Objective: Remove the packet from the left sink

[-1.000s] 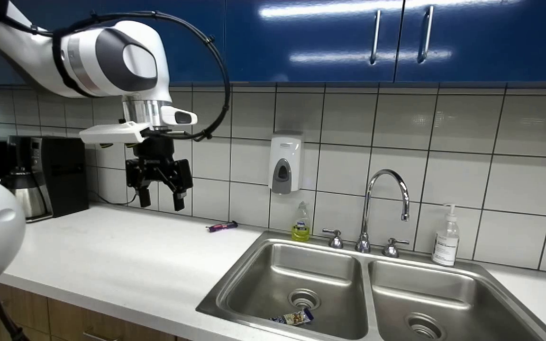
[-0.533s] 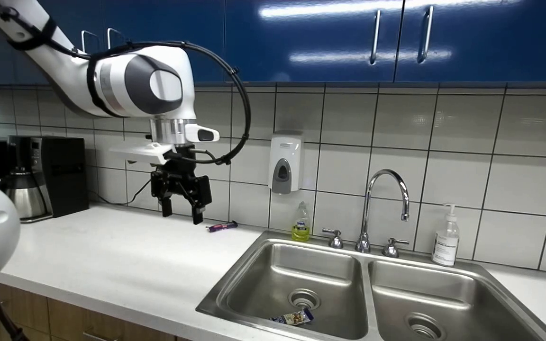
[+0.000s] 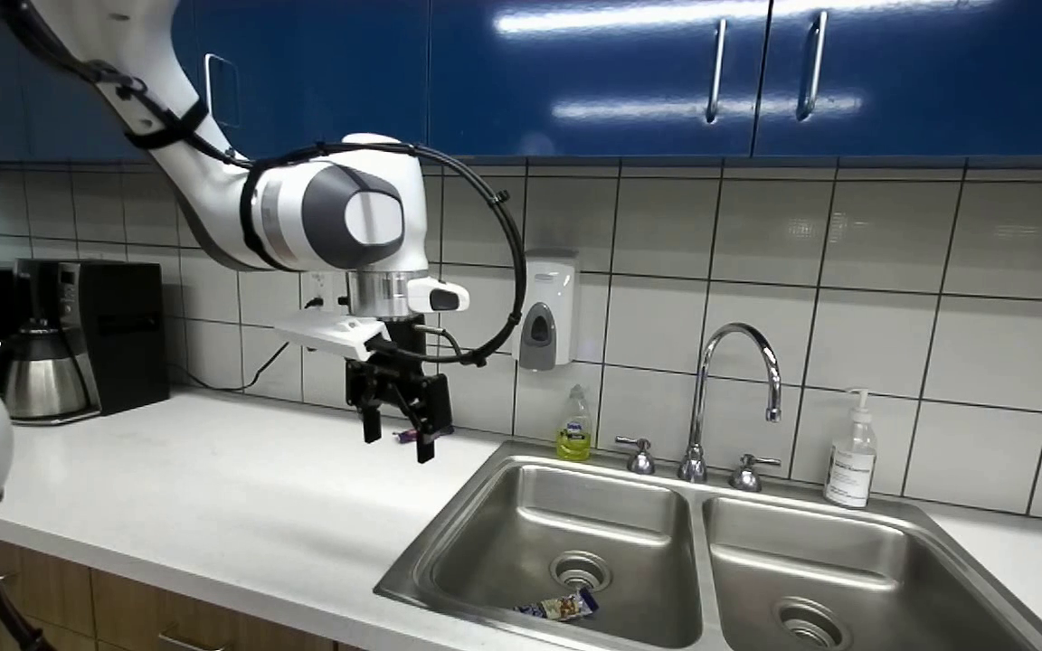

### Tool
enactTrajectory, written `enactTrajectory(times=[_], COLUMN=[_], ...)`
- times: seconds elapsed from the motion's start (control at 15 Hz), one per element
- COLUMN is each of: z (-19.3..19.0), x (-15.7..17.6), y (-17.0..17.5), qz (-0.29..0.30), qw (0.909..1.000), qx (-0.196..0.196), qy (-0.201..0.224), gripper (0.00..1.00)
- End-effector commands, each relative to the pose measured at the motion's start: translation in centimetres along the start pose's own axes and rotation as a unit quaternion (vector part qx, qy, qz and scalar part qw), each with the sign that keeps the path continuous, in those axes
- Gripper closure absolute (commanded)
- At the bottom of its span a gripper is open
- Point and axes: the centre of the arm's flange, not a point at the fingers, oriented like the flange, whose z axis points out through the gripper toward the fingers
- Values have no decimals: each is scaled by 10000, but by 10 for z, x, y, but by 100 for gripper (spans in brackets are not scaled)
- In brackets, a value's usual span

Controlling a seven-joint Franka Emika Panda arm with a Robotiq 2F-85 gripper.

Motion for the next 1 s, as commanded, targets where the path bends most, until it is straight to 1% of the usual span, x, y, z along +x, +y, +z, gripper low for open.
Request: enactTrajectory(times=[0.0, 0.47, 0.93], z=[25, 67, 107], x=[34, 81, 126], y=[16, 58, 89], qz=[216, 610, 870], qw=[9997, 9978, 9953], qx=[-98, -246, -403], qy=[-65, -120, -140], gripper=[0, 0, 0])
